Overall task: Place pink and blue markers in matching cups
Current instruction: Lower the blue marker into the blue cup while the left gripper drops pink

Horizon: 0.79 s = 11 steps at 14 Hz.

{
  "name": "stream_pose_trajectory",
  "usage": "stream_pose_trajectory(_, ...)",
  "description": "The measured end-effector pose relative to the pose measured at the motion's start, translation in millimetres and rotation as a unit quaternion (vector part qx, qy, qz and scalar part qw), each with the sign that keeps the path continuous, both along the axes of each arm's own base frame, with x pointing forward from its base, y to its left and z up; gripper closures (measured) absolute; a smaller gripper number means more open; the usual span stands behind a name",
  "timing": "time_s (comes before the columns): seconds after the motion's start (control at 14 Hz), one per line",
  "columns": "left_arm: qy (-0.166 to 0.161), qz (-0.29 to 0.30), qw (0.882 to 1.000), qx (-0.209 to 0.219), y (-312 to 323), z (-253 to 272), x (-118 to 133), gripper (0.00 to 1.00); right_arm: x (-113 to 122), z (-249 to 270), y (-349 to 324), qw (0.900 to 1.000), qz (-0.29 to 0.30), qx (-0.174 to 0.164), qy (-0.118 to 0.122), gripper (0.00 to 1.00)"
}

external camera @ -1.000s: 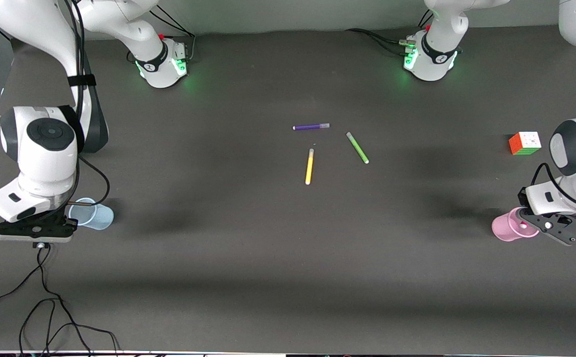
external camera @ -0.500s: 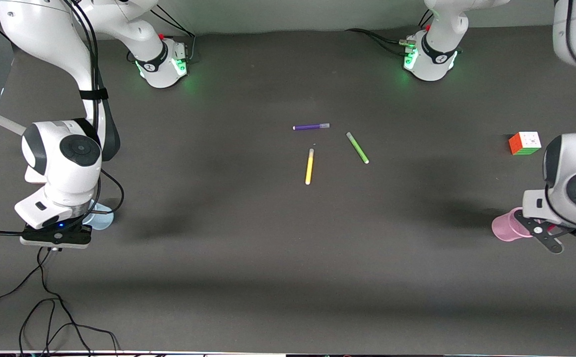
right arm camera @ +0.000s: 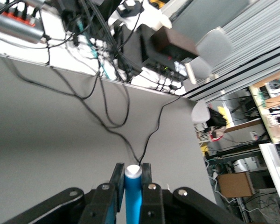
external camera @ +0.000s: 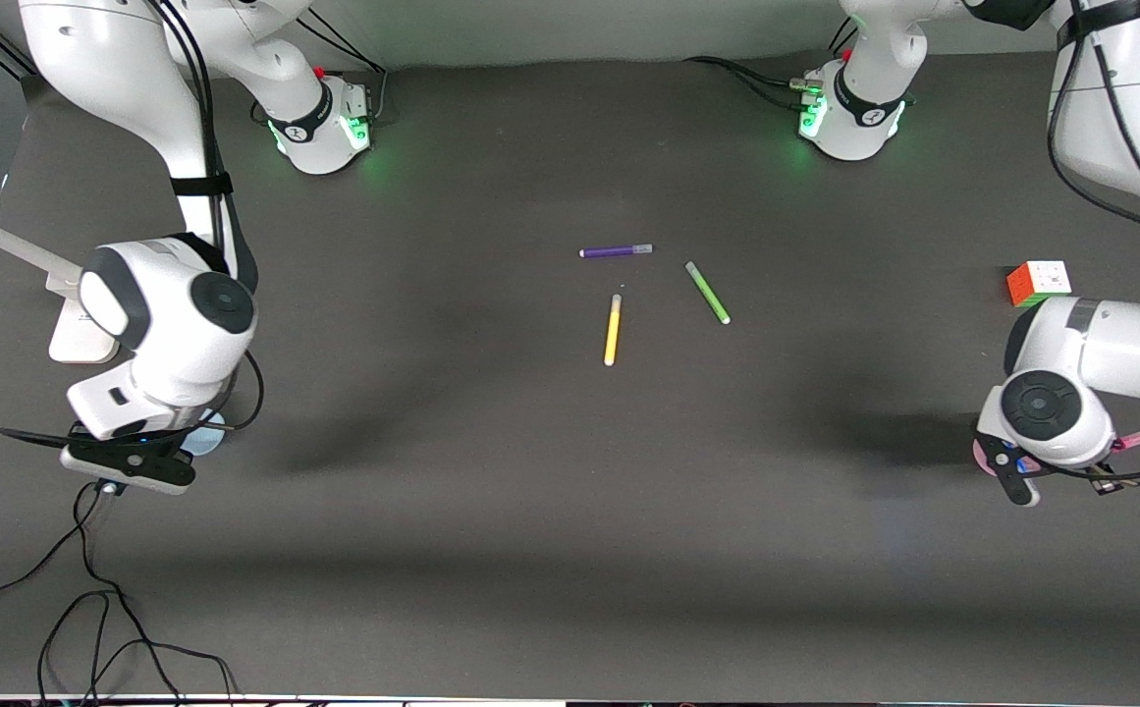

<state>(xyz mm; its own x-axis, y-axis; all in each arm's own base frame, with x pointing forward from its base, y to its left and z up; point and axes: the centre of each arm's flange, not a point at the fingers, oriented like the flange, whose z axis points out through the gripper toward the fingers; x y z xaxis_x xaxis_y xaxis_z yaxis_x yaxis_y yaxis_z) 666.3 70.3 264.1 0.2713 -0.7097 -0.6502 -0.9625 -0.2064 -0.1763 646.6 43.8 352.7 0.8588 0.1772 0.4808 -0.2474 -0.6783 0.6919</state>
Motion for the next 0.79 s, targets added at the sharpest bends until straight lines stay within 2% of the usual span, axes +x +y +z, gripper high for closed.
stream_pose_trajectory(0.43, 0.028, 0.008, 1.000, 0.010, 2.2, -21.2, -6.8, 0.82, -12.9, -43.5, -14.2, 0.994, -0.042, -0.038, -0.095, 0.81)
stream_pose_trajectory(0.79, 0.010, 0.026, 0.999, 0.017, -16.6, -21.4, -6.7, 0.82, -38.4, -76.4, -6.6, 0.985, -0.090, -0.039, -0.140, 0.81)
